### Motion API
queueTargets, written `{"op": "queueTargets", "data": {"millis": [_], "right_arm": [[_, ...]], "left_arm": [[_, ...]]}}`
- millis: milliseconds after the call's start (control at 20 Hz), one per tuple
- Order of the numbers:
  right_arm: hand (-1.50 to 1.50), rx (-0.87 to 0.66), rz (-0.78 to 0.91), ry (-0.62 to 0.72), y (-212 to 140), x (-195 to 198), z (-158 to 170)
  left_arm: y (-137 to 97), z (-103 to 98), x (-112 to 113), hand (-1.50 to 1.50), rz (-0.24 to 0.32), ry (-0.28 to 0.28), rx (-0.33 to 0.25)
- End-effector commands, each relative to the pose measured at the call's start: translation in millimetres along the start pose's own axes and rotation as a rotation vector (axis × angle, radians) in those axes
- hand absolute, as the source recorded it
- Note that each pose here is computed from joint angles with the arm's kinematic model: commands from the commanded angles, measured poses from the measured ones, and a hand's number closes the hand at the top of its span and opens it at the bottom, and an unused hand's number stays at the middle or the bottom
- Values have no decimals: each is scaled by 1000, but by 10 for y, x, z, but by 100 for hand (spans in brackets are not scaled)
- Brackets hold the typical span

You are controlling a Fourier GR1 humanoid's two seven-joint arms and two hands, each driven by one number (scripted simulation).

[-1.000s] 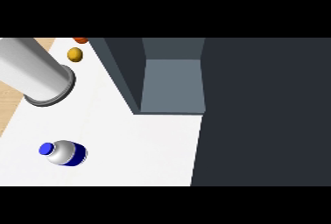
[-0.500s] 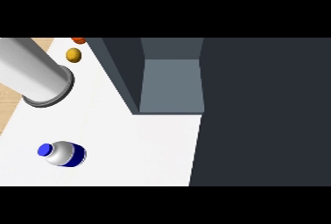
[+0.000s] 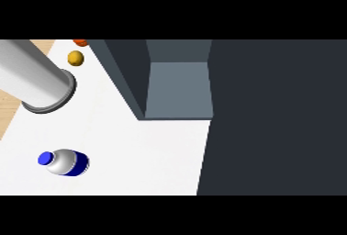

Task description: Pick up the bottled water, place it into the cabinet and close the cabinet

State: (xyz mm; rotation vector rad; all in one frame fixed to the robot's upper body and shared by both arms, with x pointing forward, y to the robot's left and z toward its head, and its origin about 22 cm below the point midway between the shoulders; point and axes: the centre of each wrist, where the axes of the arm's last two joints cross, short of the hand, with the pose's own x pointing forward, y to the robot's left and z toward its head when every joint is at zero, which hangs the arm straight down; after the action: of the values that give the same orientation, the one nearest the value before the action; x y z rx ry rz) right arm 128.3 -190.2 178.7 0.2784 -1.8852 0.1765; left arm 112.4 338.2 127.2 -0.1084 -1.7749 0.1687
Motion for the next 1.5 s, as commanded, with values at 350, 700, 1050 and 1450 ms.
{"op": "queueTargets", "data": {"millis": [350,700,1050,1450], "right_arm": [[-150,1,25,-66,8,365,256],[-150,5,24,-58,1,404,212],[-150,-15,11,-69,70,486,286],[-150,30,15,-77,75,502,235]], "left_arm": [[334,-253,-600,-150,-78,61,54],[432,-239,-1053,-150,-92,121,55],[464,-308,-1519,-150,-109,130,61],[739,-422,-1967,-150,-107,139,110]]}}
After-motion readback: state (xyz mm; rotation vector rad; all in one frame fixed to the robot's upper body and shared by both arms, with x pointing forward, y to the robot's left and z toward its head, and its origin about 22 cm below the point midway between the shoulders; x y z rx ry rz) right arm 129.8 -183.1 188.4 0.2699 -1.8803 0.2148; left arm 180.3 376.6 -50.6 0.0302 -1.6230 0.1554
